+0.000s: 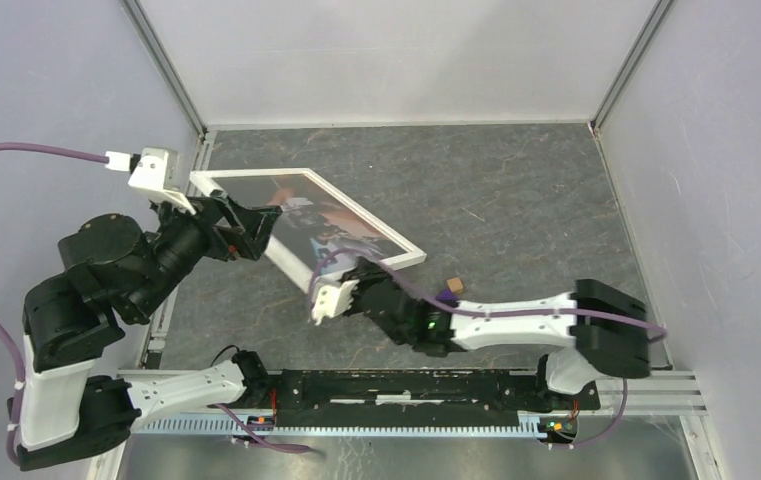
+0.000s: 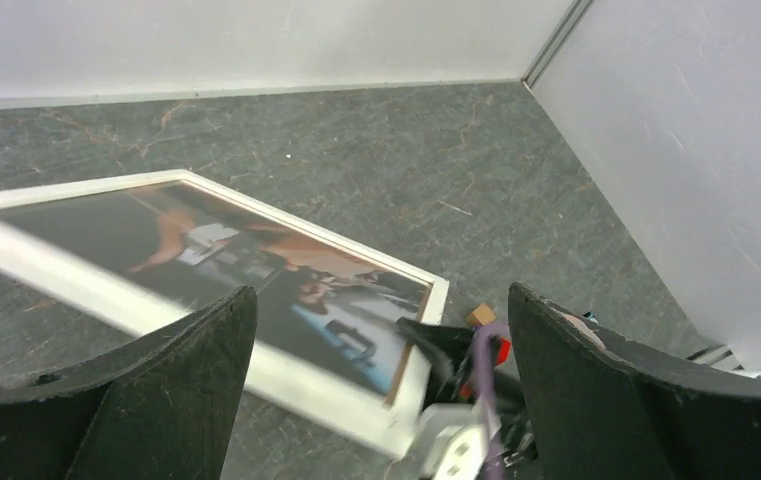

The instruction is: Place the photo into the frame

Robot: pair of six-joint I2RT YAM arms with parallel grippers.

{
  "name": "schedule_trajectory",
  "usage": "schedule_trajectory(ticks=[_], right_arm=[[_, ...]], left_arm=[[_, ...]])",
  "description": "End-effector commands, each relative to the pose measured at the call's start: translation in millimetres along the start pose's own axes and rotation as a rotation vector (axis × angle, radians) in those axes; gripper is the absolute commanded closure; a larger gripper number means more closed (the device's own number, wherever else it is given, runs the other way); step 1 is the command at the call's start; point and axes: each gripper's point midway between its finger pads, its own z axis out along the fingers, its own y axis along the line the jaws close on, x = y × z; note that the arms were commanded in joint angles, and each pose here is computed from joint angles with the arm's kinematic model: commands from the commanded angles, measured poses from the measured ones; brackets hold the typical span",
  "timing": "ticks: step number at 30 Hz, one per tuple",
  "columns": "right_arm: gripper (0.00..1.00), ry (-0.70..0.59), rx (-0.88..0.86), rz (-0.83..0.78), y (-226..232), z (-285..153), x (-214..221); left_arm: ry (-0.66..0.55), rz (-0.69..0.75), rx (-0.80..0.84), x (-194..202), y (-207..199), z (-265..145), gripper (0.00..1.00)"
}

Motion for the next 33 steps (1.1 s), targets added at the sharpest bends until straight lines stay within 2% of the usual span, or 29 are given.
schedule_trajectory(ticks=[1, 10, 15, 16, 18, 21, 26, 29, 33], right_arm=[[1.0, 0.08, 0.039, -0.188, 22, 18, -8], [1.0, 0.115, 0.017, -0.487, 95, 54, -19], [1.0, 0.126, 0.066, -0.596, 110, 63, -16], [0.94, 0.121, 0.062, -0.597, 113, 64, -16], [0.68, 0.104, 0.048, -0.59, 118, 65, -17], [0.46, 0.086, -0.016, -0.559, 131, 67, -16], [0.02, 0.01, -0.148, -0.445, 145, 41, -21], [0.02, 0.001, -0.227, -0.383, 147, 21, -23], [0.02, -0.012, -0.257, -0.282, 128, -12, -25]], left_arm=[[0.026, 0.011, 0.013, 4, -8, 7, 0.0], [0.014, 0.002, -0.023, 9, 3, 4, 0.0], [0.004, 0.003, -0.023, 13, 3, 8, 0.0], [0.006, 0.008, -0.024, 14, 3, 10, 0.0], [0.013, 0.022, -0.029, 15, 2, 12, 0.0], [0.014, 0.035, -0.032, 16, 1, 16, 0.0], [0.012, 0.048, -0.027, 18, -1, 20, 0.0], [0.012, 0.059, -0.028, 19, -2, 23, 0.0], [0.011, 0.071, -0.024, 20, -5, 28, 0.0]])
